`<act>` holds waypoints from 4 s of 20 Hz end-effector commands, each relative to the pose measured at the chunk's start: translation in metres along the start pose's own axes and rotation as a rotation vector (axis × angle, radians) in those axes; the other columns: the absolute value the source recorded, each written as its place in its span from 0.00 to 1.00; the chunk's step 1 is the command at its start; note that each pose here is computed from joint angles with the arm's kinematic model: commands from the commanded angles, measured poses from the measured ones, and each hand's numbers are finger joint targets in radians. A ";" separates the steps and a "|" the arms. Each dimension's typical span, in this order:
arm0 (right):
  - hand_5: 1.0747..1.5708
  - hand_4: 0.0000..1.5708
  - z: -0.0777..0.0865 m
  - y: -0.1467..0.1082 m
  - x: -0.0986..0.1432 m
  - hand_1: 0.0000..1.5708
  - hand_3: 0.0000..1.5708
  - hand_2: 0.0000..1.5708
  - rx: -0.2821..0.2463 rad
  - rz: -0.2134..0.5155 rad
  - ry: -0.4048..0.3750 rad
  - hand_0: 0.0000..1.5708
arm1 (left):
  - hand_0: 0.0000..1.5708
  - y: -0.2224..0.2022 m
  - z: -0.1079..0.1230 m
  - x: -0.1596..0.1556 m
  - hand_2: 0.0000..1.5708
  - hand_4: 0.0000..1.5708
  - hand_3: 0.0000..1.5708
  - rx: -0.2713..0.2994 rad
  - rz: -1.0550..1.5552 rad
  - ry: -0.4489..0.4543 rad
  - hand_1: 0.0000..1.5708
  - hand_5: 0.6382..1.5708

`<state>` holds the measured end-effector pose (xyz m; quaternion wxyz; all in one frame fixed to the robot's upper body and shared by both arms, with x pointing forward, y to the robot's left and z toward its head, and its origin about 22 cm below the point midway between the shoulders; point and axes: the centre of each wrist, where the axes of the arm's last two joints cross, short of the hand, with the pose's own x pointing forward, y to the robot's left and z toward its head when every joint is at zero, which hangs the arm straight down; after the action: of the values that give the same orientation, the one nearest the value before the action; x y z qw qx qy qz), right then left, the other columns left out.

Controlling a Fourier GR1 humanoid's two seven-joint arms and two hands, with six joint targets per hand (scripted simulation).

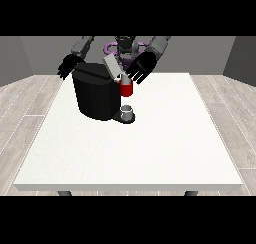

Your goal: Insert the coffee pod into the coffee machine and close the lid

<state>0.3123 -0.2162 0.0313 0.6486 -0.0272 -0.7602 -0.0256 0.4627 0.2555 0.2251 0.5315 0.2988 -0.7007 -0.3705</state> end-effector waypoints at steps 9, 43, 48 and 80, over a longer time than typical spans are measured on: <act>1.00 0.21 -0.010 -0.018 0.005 0.00 0.00 0.00 -0.046 0.000 0.013 0.00 | 0.77 -0.008 0.001 -0.003 0.78 0.29 0.69 -0.024 0.002 -0.009 0.77 1.00; 1.00 0.27 0.018 -0.005 -0.026 0.00 0.00 0.00 -0.073 -0.014 0.056 0.00 | 0.00 -0.023 0.006 -0.010 0.00 0.00 0.00 -0.158 -0.126 -0.006 0.00 1.00; 1.00 0.28 0.025 -0.010 -0.023 0.00 0.00 0.00 -0.060 -0.014 0.056 0.00 | 0.00 -0.026 0.013 -0.025 0.00 0.00 0.00 -0.165 -0.106 0.031 0.00 1.00; 1.00 0.14 -0.005 -0.044 0.018 0.00 0.00 0.00 0.121 0.151 0.042 0.00 | 0.00 -0.206 0.120 -0.078 0.00 0.09 0.00 -0.142 1.000 0.128 0.00 1.00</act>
<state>0.2982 -0.2565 0.0415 0.6796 -0.0339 -0.7307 0.0561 0.3697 0.2378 -0.0183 0.7156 -0.0680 -0.6858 -0.1145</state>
